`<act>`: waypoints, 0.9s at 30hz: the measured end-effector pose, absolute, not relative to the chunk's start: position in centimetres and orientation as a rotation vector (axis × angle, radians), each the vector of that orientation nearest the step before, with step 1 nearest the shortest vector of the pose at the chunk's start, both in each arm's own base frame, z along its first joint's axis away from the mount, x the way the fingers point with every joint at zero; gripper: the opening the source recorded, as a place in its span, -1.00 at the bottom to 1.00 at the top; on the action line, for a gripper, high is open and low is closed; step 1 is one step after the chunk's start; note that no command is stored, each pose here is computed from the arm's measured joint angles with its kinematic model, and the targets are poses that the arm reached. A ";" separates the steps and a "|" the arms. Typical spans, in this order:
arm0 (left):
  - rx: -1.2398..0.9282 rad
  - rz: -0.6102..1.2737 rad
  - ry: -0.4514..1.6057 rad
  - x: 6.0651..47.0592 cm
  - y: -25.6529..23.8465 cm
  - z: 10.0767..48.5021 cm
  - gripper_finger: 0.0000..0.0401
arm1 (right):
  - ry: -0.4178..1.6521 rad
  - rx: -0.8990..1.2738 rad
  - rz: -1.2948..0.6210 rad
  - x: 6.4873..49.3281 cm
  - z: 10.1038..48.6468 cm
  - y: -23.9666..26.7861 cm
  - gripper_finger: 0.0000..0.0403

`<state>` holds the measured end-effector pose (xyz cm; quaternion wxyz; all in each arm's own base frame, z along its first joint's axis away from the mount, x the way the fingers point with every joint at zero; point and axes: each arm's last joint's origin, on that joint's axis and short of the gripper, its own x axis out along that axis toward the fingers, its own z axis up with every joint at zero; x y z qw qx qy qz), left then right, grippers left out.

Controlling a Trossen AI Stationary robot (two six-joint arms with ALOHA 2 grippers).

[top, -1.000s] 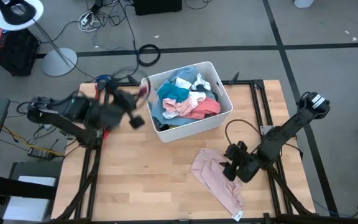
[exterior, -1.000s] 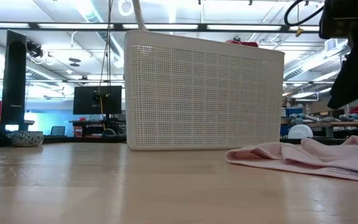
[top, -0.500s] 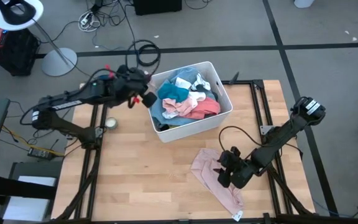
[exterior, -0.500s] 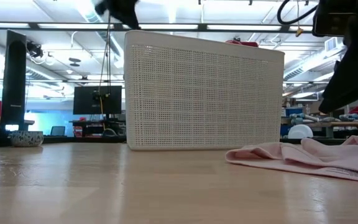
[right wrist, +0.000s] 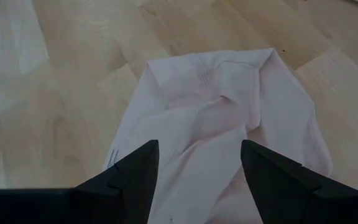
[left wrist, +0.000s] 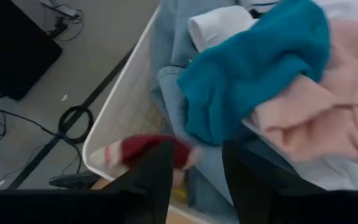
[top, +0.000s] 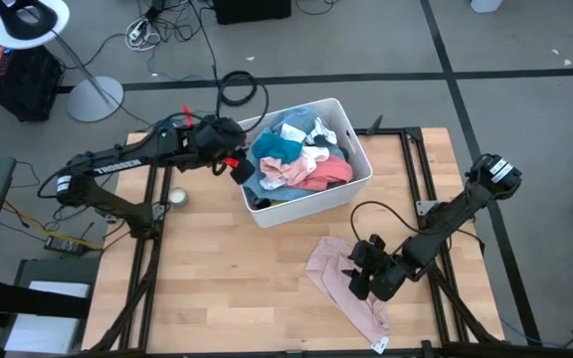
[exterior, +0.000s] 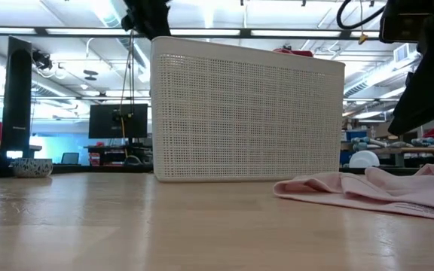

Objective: Sort clothes
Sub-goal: Put the pink striped sock into the white bin, then put the pink underwear into the white bin

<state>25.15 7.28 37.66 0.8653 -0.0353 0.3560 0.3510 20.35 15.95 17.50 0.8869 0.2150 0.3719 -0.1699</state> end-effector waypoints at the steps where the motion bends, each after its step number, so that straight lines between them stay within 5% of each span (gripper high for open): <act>1: -0.073 0.724 0.752 25.1 7.1 37.9 -0.28 | 0.776 0.447 -0.351 20.3 17.5 15.9 0.14; 14: -0.056 0.557 0.670 23.7 -0.5 39.3 -0.28 | 0.795 0.448 -0.296 18.8 17.3 17.7 0.14; 27: -0.108 0.354 0.493 20.7 -9.3 32.5 -0.28 | 0.868 0.258 -0.434 20.4 10.8 18.2 0.14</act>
